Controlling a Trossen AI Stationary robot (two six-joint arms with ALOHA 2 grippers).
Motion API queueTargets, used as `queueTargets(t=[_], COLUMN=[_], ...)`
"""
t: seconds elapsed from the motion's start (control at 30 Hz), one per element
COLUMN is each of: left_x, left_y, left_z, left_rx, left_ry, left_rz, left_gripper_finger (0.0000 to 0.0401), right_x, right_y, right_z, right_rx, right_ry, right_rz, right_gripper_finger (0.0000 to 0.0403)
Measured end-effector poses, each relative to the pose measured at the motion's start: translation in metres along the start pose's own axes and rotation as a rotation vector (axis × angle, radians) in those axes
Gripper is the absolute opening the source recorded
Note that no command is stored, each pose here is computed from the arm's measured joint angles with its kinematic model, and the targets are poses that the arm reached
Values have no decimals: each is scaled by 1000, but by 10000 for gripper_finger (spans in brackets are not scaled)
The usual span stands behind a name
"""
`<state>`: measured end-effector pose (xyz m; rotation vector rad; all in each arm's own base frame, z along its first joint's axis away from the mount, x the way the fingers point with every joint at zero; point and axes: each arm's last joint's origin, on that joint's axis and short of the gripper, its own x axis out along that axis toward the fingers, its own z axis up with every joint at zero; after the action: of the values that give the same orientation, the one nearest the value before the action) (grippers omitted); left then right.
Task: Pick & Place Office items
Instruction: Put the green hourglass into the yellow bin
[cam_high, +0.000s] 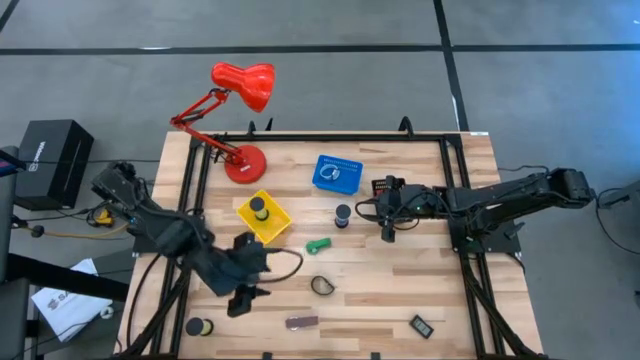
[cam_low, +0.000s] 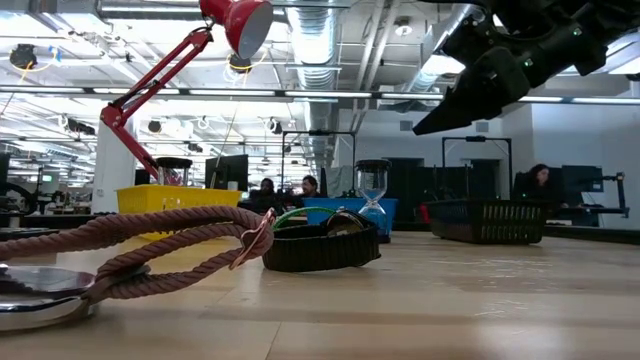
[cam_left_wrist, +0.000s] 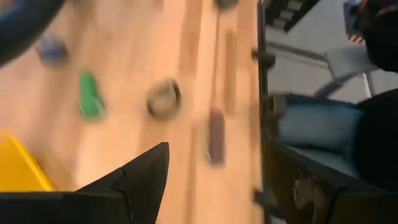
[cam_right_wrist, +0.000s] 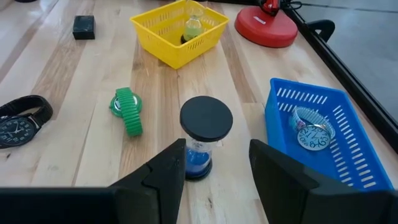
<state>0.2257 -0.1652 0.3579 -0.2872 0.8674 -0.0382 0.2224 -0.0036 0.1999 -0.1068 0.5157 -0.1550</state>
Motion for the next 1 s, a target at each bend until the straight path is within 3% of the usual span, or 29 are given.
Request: queueTargets(t=[0.2, 0.3, 0.53, 0.67, 1.0], left_x=[25, 36, 54, 58, 49], left_y=[-8, -10, -12, -9, -19], left_z=[-35, -55, -99, -118, -152], left_rx=[-286, -356, -463, -564, -495], left_ry=[243, 355, 656, 735, 787], left_rz=[-37, -20, 18, 93, 122], left_gripper_finger=[266, 282, 305, 299, 276], right_x=[0, 1, 2, 2, 3], right_y=[-1, -4, -17, -25, -40], right_z=[0, 0, 2, 7, 7], right_rx=[2, 4, -119, -111, -80], right_ry=[0, 0, -23, -72, -85], right_rz=[-4, -16, -69, -108, -169], right_gripper_finger=[168, 168, 168, 168, 168])
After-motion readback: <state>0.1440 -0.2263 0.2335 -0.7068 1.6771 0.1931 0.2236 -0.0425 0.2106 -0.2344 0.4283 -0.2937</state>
